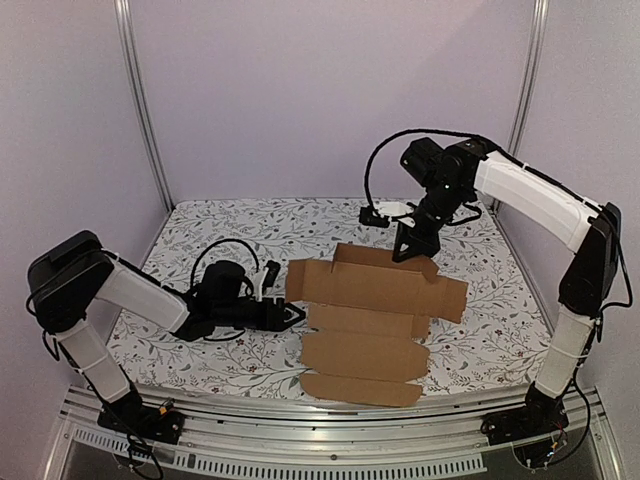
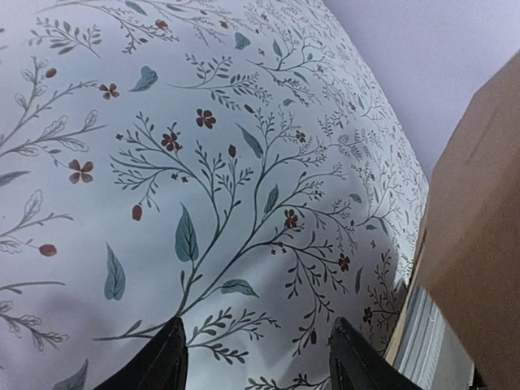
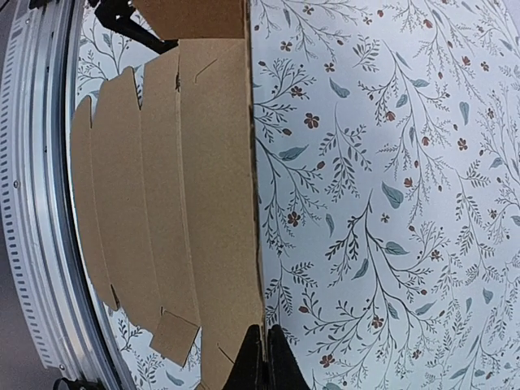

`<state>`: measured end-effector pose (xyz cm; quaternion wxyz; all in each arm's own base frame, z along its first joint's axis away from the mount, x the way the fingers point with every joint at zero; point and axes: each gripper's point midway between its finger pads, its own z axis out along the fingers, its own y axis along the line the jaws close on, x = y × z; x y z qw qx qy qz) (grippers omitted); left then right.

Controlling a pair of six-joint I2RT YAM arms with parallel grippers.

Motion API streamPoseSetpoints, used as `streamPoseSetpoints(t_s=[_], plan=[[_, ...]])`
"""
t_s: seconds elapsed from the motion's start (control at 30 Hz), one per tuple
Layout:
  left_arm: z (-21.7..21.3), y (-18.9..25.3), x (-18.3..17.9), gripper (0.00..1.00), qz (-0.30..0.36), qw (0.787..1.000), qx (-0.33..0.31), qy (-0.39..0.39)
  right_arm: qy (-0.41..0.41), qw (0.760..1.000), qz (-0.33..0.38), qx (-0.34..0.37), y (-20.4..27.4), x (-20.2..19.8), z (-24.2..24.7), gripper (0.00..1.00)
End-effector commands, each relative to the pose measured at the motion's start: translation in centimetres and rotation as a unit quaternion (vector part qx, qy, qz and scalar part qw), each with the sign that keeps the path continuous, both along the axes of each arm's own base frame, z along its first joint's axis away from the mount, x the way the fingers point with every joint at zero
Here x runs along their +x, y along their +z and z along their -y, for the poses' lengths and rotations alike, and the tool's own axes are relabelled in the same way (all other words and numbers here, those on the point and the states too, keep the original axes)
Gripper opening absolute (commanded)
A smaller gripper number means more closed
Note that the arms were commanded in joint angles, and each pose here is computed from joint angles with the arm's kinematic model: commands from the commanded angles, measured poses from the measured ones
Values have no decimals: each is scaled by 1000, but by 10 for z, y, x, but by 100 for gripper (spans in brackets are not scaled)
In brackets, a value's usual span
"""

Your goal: Fold the paper box

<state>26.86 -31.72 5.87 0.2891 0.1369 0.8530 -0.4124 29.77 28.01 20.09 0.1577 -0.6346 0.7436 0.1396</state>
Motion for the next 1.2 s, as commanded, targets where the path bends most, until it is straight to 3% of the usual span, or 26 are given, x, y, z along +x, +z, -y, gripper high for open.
streamPoseSetpoints(t_s=[0.0, 0.2, 0.47, 0.53, 0.67, 0.9, 1.17], plan=[[21, 59, -16, 59, 50, 983, -165, -61, -32, 999, 5, 40, 31, 7, 4, 0], [33, 84, -22, 57, 66, 954, -277, -92, -40, 998, -2, 51, 35, 8, 1, 0], [40, 80, -17, 48, 75, 955, -277, -81, -53, 998, 2, 36, 30, 13, 6, 0], [23, 78, -6, 44, 72, 961, -264, -23, -58, 998, 8, 26, 28, 16, 10, 0], [-24, 81, -7, 49, 108, 968, -214, 75, -65, 998, 10, 21, 27, 17, 15, 0], [2, 80, -45, 61, 155, 980, -116, -39, -68, 997, -2, 36, 29, 13, 11, 0], [-4, 74, -10, 63, 195, 976, -85, 39, -60, 996, -26, 65, 41, 2, 3, 0]])
